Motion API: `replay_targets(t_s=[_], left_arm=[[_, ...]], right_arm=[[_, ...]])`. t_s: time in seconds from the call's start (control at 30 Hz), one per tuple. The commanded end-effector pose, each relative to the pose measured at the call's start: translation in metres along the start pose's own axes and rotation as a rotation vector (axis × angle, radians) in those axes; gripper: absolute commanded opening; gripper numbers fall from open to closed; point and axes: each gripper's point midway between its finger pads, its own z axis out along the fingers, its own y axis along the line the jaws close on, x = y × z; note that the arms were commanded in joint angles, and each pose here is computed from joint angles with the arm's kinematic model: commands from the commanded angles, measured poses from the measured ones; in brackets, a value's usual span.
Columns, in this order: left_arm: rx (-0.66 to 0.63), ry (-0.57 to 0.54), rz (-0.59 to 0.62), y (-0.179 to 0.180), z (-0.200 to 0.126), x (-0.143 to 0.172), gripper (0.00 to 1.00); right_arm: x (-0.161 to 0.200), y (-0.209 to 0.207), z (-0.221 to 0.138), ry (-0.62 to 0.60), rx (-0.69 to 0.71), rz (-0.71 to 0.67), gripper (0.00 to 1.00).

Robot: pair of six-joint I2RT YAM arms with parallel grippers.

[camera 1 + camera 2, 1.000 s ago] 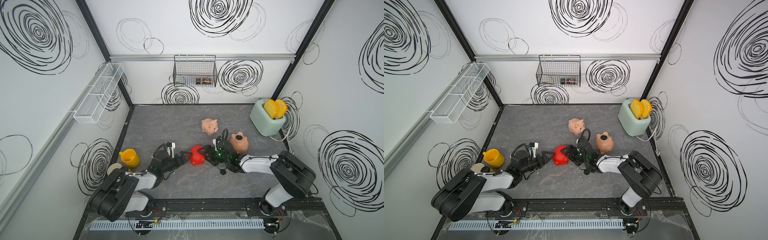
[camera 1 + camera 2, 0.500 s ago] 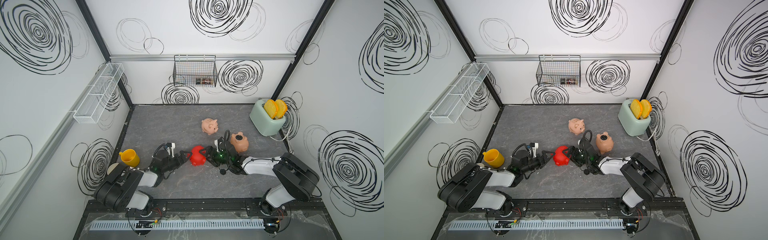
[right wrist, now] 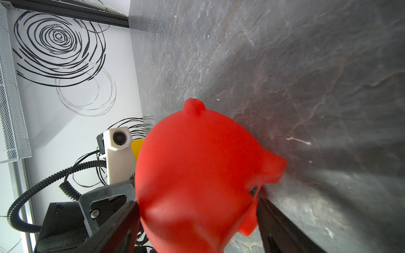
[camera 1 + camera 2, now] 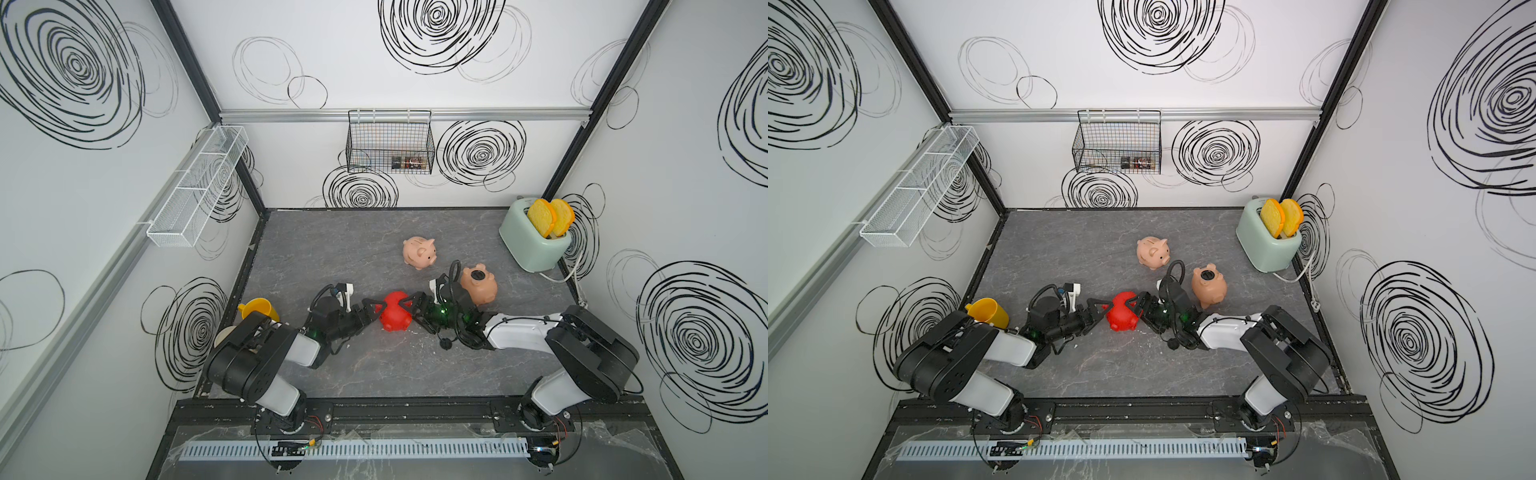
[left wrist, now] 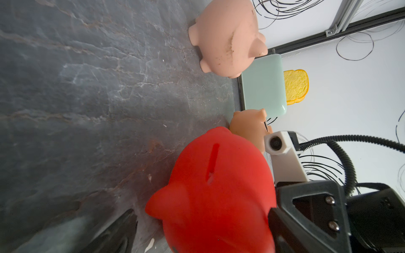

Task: Open piggy banks
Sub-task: Pick up the piggy bank from the center of the board.

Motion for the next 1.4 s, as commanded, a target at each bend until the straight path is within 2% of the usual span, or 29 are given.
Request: replay_targets(t_s=[0.0,0.63,0.9,1.0,1.37], left_arm=[[0.066,-0.019,0.014,-0.014,0.001,-0.01,0.96],[0.15,0.024,-0.062,-0.015,0.011,-0.004,0.96],[0.143,0.025,-0.059,-0.014,0.013,-0.003,0.96],[0.141,0.026,-0.06,-0.013,0.013,-0.003,1.0],[0.156,0.026,-0.067,-0.016,0.013,-0.002,0.83]], right_arm=[[0.011,-0.065,-0.004,0.025,0.22,0.045,0.87],[0.011,-0.067,-0.003,0.03,0.226,0.04,0.86],[0.011,-0.067,-0.003,0.03,0.227,0.039,0.86],[0.011,-0.067,-0.003,0.03,0.226,0.039,0.86],[0.012,-0.071,-0.002,0.041,0.238,0.038,0.86]])
